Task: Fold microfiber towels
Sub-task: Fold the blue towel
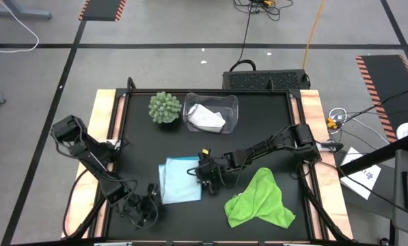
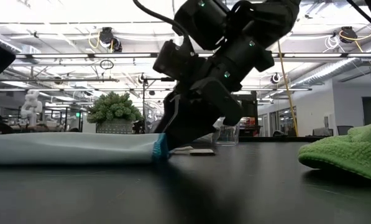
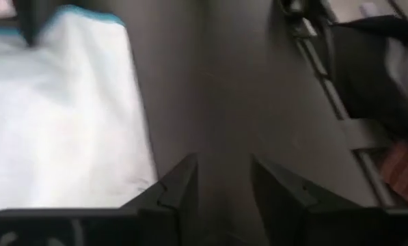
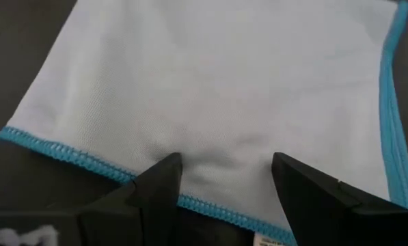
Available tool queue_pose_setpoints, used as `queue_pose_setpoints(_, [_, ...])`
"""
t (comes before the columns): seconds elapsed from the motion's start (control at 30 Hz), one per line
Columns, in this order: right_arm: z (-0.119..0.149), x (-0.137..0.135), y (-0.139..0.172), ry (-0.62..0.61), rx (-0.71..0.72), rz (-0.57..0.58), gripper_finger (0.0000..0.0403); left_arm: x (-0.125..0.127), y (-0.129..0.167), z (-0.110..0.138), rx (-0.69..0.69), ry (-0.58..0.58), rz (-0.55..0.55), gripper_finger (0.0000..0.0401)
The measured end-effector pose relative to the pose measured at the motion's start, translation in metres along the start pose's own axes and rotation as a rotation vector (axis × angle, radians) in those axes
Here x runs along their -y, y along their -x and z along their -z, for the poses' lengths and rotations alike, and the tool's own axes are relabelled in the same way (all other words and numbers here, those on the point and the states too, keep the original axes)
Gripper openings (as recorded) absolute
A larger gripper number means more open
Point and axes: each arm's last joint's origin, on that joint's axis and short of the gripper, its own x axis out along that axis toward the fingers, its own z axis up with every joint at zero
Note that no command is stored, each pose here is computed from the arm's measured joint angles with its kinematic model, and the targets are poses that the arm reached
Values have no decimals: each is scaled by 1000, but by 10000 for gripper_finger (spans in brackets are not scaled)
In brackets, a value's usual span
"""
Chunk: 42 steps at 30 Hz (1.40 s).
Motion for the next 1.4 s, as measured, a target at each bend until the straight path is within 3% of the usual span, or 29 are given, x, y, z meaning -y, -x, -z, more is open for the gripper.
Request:
queue_pose_setpoints(0.23, [-11, -9, 12, 93, 43, -10, 241, -2, -1, 0, -40, 2, 42, 214])
queue_pose_setpoints(0.53, [-40, -55, 42, 264, 159, 73, 265, -3, -1, 0, 0, -244, -38, 250])
queue_pose_setpoints(0.73, [-34, -73, 28, 220, 173, 40, 265, -8, 0, 6, -60, -372, -108, 250])
queue_pose_setpoints(0.93, [-26, -71, 6, 177, 212, 47, 265, 1, -2, -6, -88, -459, -155, 250])
queue_pose_setpoints(1.07, [-21, -64, 1, 132, 184, 54, 265, 7, -20, -6, -194, -523, -175, 250])
queue_pose_setpoints(1.23, [-21, -58, 0, 99, 181, 60, 265, 10, -44, 4, -362, -599, -336, 250])
queue_pose_setpoints(1.4, [-19, -53, 0, 83, 163, 62, 265, 12, -53, 2, -369, -633, -505, 250])
